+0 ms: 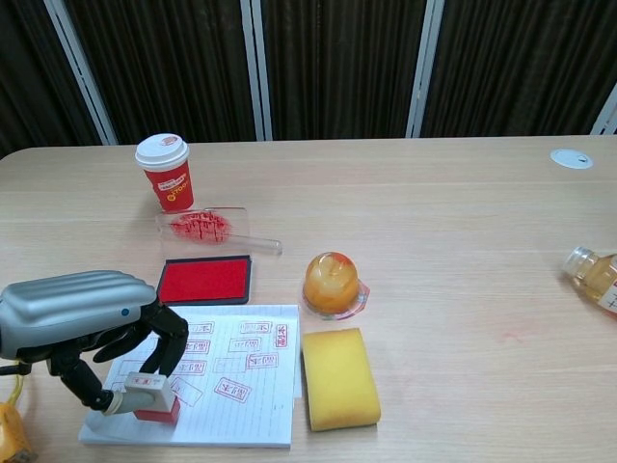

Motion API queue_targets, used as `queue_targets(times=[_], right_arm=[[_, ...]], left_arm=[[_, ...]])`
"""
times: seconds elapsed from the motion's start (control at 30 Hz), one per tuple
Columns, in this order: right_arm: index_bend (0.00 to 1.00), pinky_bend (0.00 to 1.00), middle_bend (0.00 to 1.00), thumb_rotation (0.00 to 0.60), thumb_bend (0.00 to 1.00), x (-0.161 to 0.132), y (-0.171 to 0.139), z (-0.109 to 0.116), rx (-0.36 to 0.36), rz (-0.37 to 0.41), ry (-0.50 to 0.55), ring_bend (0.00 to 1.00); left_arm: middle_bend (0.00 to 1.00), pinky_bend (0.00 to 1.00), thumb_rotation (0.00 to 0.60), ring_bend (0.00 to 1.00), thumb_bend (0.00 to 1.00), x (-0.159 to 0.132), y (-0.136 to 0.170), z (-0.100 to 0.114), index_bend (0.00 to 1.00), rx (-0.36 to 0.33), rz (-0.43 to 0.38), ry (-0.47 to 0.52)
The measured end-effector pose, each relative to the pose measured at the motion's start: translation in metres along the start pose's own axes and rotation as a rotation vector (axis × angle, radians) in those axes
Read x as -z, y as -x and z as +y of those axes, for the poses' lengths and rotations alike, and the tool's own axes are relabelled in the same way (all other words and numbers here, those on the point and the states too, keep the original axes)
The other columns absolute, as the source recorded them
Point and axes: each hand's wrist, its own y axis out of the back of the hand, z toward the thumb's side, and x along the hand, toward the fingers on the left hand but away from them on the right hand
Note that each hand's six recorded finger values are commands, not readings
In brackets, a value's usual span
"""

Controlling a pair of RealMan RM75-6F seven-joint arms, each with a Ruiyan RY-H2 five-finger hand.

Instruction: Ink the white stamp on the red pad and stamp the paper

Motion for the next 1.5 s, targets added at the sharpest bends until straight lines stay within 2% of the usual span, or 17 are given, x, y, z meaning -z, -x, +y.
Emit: queue_targets(times=[0.9,1.5], right_arm=[[0.00,0.00,0.00,0.600,0.00,0.002,0.002,-0.002,-0.005,-0.007,-0.005,0.00],[0.00,0.00,0.00,0.600,0.00,0.003,0.002,-0.002,-0.006,-0.011,-0.006,0.00]], left_arm=[[0.60,0.79,0.600,0.75,0.38,0.016,-0.006,-0.024,0.63,0.032,0.029,-0.004],[0.60,0.79,0.600,0.75,0.38,0.017,-0.008,-0.030,0.63,0.045,0.035,-0.016]])
